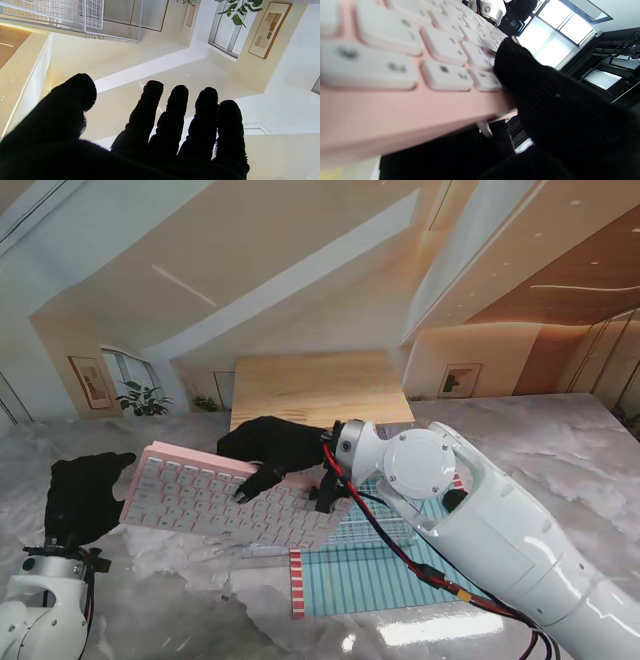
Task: Unroll the mouse pad and set up the keyboard and mouse from the tabletop organizer
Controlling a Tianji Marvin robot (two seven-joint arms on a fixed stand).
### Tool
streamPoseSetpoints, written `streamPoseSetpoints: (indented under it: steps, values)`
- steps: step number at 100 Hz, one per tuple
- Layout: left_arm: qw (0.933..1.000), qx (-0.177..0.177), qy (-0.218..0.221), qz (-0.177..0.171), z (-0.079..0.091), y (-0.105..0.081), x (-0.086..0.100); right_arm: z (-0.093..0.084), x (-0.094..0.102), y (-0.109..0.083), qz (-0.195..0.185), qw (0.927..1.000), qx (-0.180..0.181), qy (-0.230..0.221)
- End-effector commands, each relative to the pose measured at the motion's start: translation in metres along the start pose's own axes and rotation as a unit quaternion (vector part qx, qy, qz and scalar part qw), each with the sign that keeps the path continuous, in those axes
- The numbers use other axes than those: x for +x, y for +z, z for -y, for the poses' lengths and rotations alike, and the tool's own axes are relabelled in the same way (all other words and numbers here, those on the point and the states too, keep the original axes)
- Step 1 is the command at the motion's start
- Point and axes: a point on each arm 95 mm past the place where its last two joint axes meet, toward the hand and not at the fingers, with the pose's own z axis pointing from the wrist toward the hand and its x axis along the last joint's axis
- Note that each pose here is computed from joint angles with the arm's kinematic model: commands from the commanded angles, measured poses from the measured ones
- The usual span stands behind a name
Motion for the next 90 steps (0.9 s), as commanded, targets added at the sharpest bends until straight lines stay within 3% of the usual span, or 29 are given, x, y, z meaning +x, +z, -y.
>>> streamPoseSetpoints:
  steps: [1, 39, 90]
  values:
    - [1.0, -0.003, 0.003, -0.004, 0.001, -0.003, -0.001, 0.01, -0.006, 0.007, 0.001, 0.9998, 0.016, 0.014]
    - [0.9996, 0.01, 0.027, -0.002, 0.008, -0.007, -0.017, 0.037, -0.036, 0.03, 0.011, 0.996, 0.067, 0.058]
    - [0.9993, 0.005, 0.031, -0.019, 0.014, 0.004, -0.017, 0.066, -0.066, 0.052, 0.044, 0.9889, 0.121, 0.074]
